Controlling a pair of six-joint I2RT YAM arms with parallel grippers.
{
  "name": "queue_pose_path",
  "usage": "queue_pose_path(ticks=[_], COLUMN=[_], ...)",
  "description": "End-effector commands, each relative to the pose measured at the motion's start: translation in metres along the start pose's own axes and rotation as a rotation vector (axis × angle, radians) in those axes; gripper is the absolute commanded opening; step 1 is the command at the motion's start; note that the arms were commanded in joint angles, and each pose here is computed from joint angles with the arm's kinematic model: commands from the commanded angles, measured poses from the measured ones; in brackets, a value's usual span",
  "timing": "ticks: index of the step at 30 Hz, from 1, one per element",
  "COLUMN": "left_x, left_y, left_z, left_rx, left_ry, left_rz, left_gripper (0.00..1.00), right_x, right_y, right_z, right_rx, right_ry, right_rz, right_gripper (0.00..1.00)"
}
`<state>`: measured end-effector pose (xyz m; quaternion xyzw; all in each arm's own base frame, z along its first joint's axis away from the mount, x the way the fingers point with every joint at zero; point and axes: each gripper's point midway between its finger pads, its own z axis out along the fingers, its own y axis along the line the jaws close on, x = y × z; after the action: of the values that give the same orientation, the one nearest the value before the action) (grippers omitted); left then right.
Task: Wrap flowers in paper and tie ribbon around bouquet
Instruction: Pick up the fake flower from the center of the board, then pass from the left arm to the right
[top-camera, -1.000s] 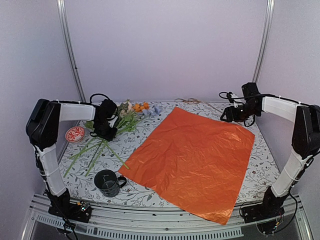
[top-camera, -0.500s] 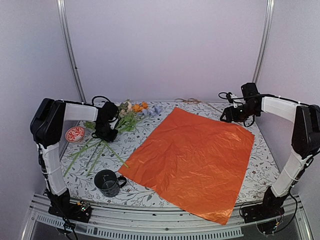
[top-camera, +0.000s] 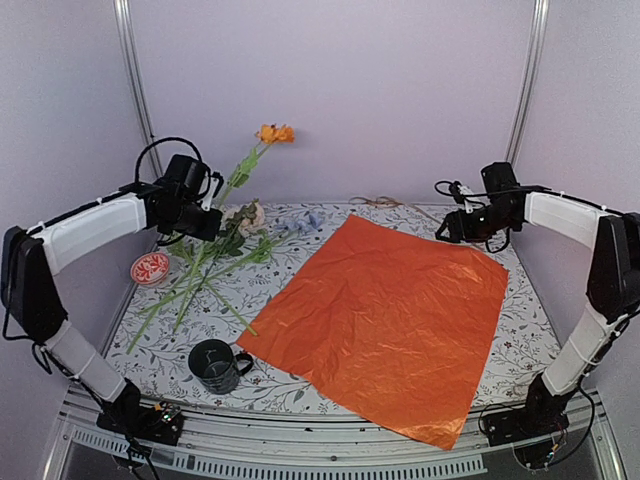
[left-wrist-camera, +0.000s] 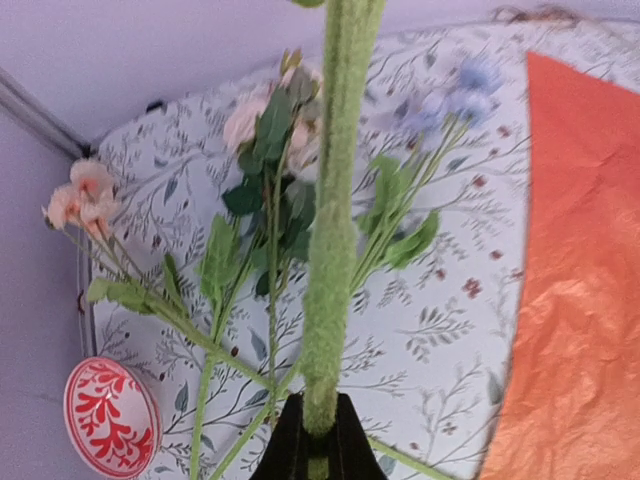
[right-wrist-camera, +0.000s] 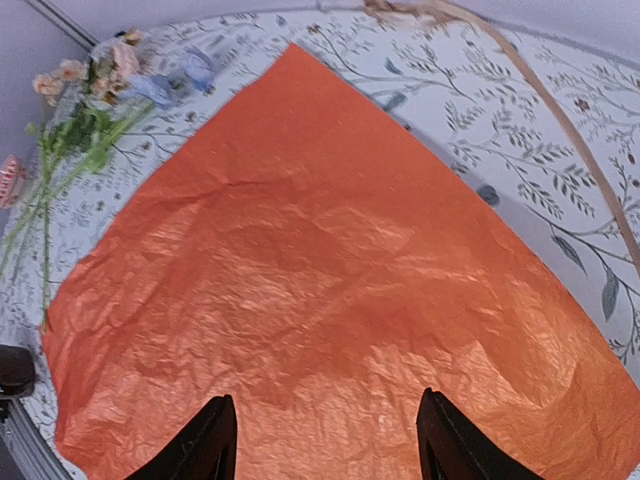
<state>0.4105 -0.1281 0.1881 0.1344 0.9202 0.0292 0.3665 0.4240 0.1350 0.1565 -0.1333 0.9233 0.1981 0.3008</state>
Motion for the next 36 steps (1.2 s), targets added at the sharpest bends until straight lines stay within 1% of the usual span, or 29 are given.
queue_pose_path(ticks=[1,2,3,5,6,7,8,9,11,14,18,21,22,23,24,27,28,29,30,31,32,33,36], left_x=[-0.076,-0.087,-0.097,-0.107,-0.108,-0.109,-0.108,-0.106,-0.104,-0.098,-0.086,-0.082,-0.08,-0.08,-0.079,-0.077,-0.076,-0.076,-0.077,-0.079,-0.079,-0.079,-0.076], left_y=[-0.067,-0.089,-0.109,-0.146,-0.167,-0.178,-0.187,-0.194,-0.206,-0.223,-0.239,-0.25,-0.253,-0.255,-0.257,-0.26,-0.26,-0.259,-0.258,-0.254,-0.25,-0.245,-0.226], left_z=[-0.098,-0.126,-0.154,-0.205,-0.234,-0.253,-0.268,-0.281,-0.295,-0.3,-0.3,-0.293,-0.291,-0.29,-0.291,-0.293,-0.293,-0.289,-0.282,-0.274,-0.265,-0.255,-0.227], left_rx=[0.26,0.373,0.473,0.653,0.758,0.827,0.889,0.944,1.034,1.117,1.163,1.171,1.176,1.18,1.187,1.199,1.196,1.181,1.156,1.115,1.069,1.015,0.88], left_ry=[-0.4,-0.482,-0.563,-0.713,-0.798,-0.856,-0.899,-0.932,-0.959,-0.938,-0.912,-0.873,-0.864,-0.859,-0.859,-0.855,-0.848,-0.834,-0.814,-0.796,-0.776,-0.759,-0.706], left_rz=[0.011,0.024,0.039,0.072,0.092,0.098,0.104,0.109,0.121,0.144,0.171,0.178,0.183,0.184,0.186,0.193,0.189,0.176,0.155,0.131,0.109,0.089,0.044], left_gripper=[0.0,0.0,0.0,0.0,0.0,0.0,0.0,0.0,0.0,0.0,0.0,0.0,0.0,0.0,0.0,0.0,0.0,0.06,0.39,0.66,0.85,0.97,0.99], right_x=[-0.062,-0.069,-0.08,-0.079,-0.077,-0.07,-0.064,-0.065,-0.065,-0.066,-0.075,-0.071,-0.07,-0.07,-0.072,-0.074,-0.075,-0.077,-0.081,-0.084,-0.091,-0.094,-0.1], right_y=[0.112,0.147,0.187,0.257,0.287,0.314,0.342,0.357,0.386,0.411,0.417,0.426,0.429,0.43,0.43,0.426,0.423,0.419,0.414,0.408,0.397,0.384,0.323], right_z=[-0.067,-0.084,-0.111,-0.148,-0.164,-0.174,-0.184,-0.19,-0.198,-0.195,-0.194,-0.189,-0.188,-0.186,-0.184,-0.184,-0.185,-0.185,-0.185,-0.182,-0.175,-0.161,-0.112], right_rx=[-0.355,-0.46,-0.573,-0.777,-0.868,-0.949,-1.023,-1.065,-1.152,-1.187,-1.174,-1.193,-1.199,-1.198,-1.192,-1.167,-1.149,-1.126,-1.096,-1.056,-1.005,-0.935,-0.685], right_ry=[-0.283,-0.35,-0.465,-0.587,-0.637,-0.653,-0.668,-0.685,-0.672,-0.665,-0.686,-0.669,-0.664,-0.662,-0.661,-0.667,-0.676,-0.682,-0.687,-0.675,-0.656,-0.597,-0.422], right_rz=[-0.135,-0.19,-0.285,-0.39,-0.431,-0.455,-0.488,-0.502,-0.512,-0.517,-0.491,-0.5,-0.502,-0.497,-0.483,-0.452,-0.437,-0.418,-0.396,-0.366,-0.329,-0.277,-0.048], right_gripper=[0.63,0.63,0.63,0.65,0.68,0.7,0.71,0.73,0.78,0.85,0.84,0.81,0.78,0.68,0.53,0.04,0.0,0.0,0.0,0.0,0.0,0.0,0.0])
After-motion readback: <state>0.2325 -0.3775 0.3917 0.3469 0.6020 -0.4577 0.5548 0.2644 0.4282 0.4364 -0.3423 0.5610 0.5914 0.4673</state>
